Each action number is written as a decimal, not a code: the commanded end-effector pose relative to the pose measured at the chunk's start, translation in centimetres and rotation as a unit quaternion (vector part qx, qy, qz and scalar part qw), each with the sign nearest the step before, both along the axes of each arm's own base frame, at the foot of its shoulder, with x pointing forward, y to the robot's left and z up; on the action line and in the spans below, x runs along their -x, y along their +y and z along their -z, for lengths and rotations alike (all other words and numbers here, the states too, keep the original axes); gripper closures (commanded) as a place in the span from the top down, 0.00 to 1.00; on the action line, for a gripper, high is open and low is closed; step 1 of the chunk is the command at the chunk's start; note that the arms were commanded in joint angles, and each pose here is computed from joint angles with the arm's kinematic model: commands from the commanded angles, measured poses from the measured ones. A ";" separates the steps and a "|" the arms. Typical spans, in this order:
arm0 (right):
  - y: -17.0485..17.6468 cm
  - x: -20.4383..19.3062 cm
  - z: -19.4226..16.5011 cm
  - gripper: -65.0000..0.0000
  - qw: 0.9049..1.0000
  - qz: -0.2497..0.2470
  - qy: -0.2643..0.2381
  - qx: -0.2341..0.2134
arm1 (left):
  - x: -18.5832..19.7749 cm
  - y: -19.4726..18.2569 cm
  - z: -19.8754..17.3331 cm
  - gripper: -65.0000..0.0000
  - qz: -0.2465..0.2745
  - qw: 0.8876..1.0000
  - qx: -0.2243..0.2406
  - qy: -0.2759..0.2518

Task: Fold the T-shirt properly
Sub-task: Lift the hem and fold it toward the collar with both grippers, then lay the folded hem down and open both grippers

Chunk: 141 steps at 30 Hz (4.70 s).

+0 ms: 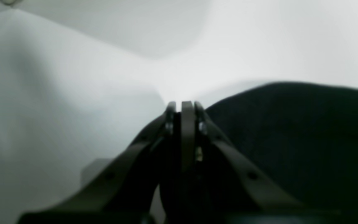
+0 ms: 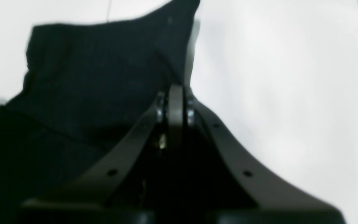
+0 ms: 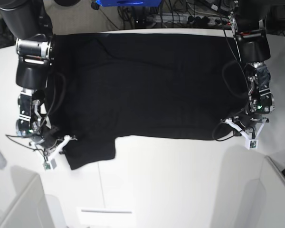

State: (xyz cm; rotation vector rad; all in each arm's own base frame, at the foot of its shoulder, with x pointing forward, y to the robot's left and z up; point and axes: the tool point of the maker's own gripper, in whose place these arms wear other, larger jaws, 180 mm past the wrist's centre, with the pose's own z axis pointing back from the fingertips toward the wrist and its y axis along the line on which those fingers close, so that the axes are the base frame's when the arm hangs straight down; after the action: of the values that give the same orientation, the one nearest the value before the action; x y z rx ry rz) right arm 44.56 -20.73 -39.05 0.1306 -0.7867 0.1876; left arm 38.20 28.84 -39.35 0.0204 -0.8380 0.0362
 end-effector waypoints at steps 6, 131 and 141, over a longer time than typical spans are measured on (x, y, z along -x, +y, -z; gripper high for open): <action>-0.6 -0.9 -1.9 0.00 1.000 0.002 -0.024 0.003 | 0.0 -0.9 -3.7 0.00 0.001 0.998 0.001 -0.068; -5.1 23.3 -3.9 0.00 0.985 0.080 0.093 0.122 | 14.0 0.0 -8.5 0.00 0.019 0.998 -0.012 -0.066; -5.0 25.0 -2.9 0.00 0.981 0.061 0.133 0.130 | 14.1 0.0 -8.3 0.00 0.019 0.998 -0.013 -0.063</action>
State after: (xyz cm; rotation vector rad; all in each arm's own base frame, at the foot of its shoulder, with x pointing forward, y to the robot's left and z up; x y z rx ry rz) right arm 19.25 -25.56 -36.91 -0.1219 -0.4720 0.1426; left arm 23.58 28.70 -32.14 0.0163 -0.9268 0.0078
